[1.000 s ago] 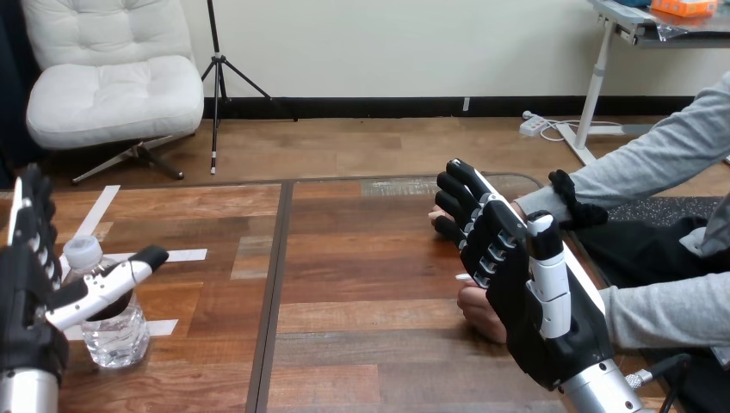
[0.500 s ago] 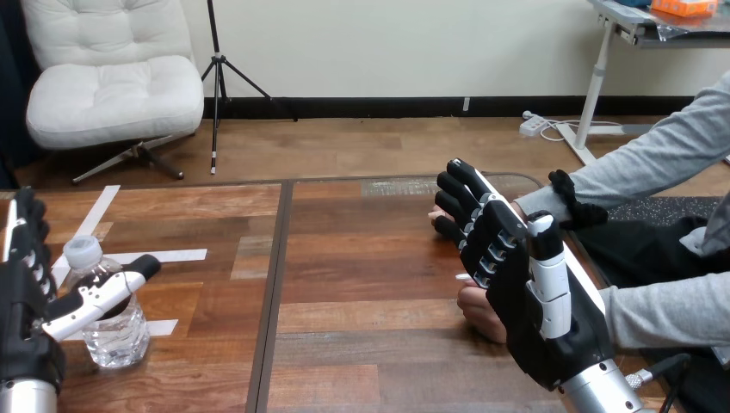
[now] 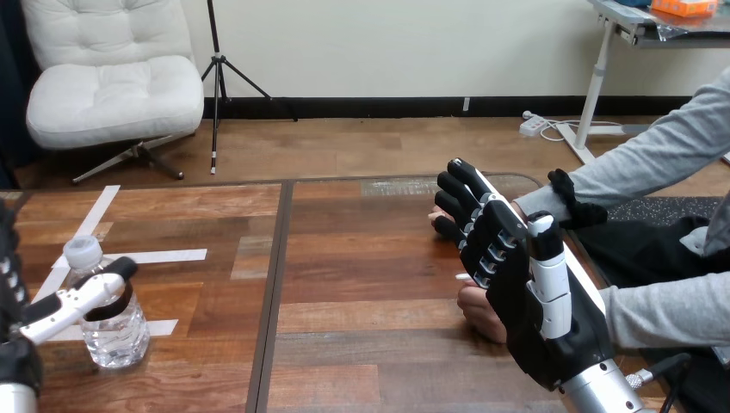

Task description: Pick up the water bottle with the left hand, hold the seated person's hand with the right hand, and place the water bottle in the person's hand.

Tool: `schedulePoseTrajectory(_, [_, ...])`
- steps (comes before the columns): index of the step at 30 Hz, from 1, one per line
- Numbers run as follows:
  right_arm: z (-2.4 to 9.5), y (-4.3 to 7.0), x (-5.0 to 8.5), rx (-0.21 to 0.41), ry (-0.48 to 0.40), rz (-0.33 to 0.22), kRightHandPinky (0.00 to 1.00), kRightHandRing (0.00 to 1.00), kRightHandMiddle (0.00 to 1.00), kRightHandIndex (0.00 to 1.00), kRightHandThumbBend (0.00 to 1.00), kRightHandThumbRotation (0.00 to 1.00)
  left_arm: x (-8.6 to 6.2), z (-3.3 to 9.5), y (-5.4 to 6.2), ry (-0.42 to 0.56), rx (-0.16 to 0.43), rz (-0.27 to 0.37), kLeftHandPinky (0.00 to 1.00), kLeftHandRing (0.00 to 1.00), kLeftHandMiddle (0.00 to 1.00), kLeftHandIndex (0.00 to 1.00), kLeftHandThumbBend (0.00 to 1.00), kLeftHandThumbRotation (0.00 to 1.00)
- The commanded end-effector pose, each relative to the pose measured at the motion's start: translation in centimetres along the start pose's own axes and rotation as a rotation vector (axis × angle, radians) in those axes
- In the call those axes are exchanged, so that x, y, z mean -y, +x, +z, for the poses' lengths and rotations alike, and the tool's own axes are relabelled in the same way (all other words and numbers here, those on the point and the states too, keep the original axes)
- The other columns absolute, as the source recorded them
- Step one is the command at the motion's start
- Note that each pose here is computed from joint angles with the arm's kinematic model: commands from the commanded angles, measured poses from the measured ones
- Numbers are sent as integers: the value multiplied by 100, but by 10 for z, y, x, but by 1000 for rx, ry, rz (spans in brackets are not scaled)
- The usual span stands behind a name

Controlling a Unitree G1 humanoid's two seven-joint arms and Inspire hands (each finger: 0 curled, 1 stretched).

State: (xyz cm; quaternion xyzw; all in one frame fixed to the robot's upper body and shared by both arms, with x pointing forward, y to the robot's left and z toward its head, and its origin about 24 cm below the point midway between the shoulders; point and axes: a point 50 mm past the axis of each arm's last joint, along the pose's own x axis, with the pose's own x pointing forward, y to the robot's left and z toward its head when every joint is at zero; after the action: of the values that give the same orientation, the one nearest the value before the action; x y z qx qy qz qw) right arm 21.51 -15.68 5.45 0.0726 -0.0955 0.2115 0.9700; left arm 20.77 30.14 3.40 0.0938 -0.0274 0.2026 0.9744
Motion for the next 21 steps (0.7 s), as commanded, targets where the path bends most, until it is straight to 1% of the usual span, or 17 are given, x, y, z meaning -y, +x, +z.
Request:
schedulePoseTrajectory(1, [17,6,2,76,-36,8,100,100,98,97,83,100,-3,15,16,5,65,5,100,100,100,100,100,1])
schedulePoseTrajectory(5, [17,6,3,80,-35,9,100,100,98,97,83,100,-6,12,17,32,35,21,100,100,100,100,100,2])
schedulePoseTrajectory(13, [18,5,4,81,-29,15,100,100,99,97,81,100,-8,10,21,59,16,38,100,100,100,100,100,4])
schedulePoseTrajectory(21, [17,6,4,76,-25,16,100,100,99,97,81,100,-8,9,30,63,-16,51,100,100,100,100,100,4])
